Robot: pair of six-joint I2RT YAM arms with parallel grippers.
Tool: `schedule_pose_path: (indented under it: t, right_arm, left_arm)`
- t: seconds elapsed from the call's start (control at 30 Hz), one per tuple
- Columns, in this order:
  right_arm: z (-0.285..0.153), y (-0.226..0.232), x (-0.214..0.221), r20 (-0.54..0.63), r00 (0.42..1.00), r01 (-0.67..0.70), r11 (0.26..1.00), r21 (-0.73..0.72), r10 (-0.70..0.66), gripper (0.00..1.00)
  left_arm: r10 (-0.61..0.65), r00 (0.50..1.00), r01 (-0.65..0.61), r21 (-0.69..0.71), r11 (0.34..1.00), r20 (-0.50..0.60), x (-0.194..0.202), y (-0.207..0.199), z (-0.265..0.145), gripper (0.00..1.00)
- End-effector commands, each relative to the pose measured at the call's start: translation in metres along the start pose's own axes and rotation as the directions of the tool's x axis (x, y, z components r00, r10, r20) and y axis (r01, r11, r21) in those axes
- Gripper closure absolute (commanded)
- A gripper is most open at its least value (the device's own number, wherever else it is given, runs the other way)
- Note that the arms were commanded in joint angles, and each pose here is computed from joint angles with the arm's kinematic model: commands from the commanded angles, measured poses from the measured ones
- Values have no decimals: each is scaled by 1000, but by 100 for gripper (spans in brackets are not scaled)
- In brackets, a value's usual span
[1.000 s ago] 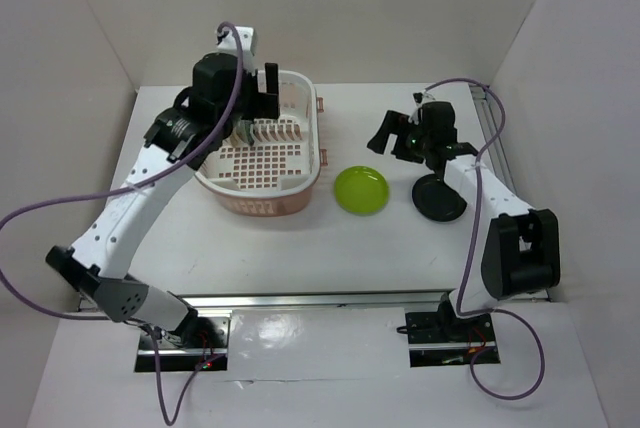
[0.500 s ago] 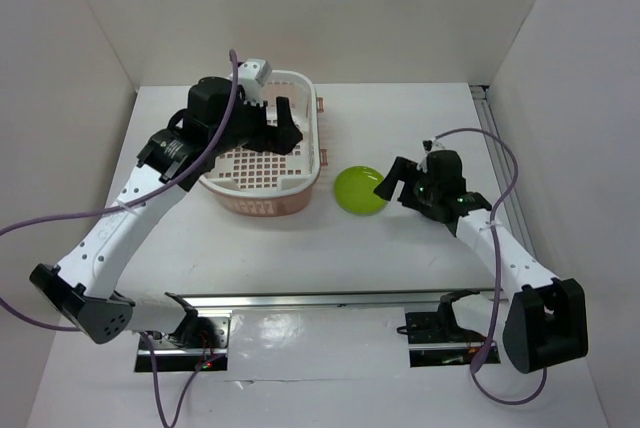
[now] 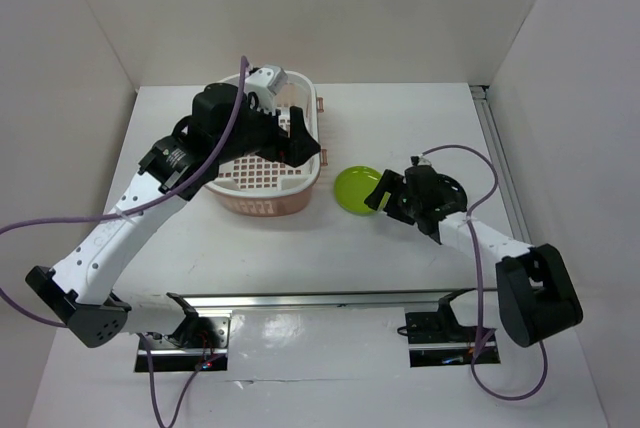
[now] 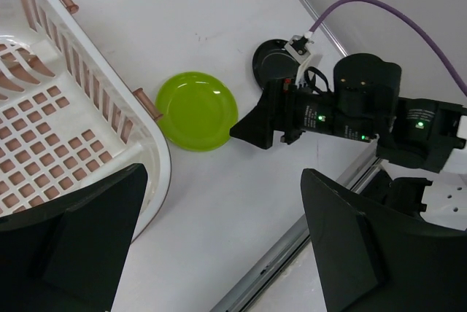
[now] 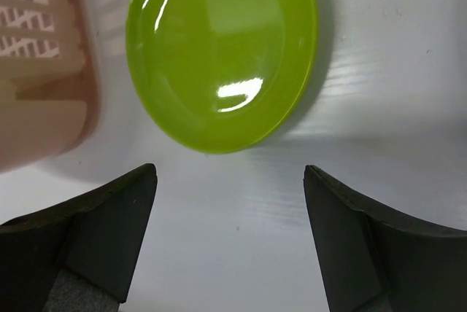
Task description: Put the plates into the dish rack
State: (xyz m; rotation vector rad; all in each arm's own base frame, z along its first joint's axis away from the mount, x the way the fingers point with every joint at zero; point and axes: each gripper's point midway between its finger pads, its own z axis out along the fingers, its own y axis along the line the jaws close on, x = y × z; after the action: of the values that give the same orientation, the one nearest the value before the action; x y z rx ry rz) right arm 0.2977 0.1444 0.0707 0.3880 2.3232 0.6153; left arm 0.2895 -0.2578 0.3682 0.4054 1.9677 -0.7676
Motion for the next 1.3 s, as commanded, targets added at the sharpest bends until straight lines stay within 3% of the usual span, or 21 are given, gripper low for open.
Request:
schedule_pose_path:
  t: [0.0,0.37,0.57,0.8,0.9,0.93,1.1,1.27]
  right_arm:
    - [17,-1,-14,84,996,-17,1000,12,16,13]
    - [63,-14,-30,58,998,3,997,75,-8,14]
    - [73,-34,-28,36,999,-19,991,134,15,33]
    - [73,-62,-16,-10,997,-71,970,234,76,79]
    - [74,-69,-12,-30,996,-76,963,260,87,90]
    - [74,-71,-17,-24,995,-86,960,267,95,100]
    - [77,-64,-33,-4,993,-115,958,264,120,100]
    - [51,-24,-94,139,981,-155,973,174,131,100]
  left_arm:
    - [12,995,-18,63,998,101,-31,-19,-19,0]
    - [41,992,-44,28,999,115,-35,-14,-25,0]
    - [41,991,-42,4,999,128,-43,-12,-24,0]
    - [49,992,-50,0,999,119,-42,-11,-22,0]
    - [47,994,-47,-5,999,102,-38,-8,-15,0]
    - [47,994,-47,-5,999,102,-38,-8,-14,0]
    - [35,997,-35,5,999,69,-31,-8,-3,0]
    - [32,998,-32,8,999,46,-27,-7,7,0]
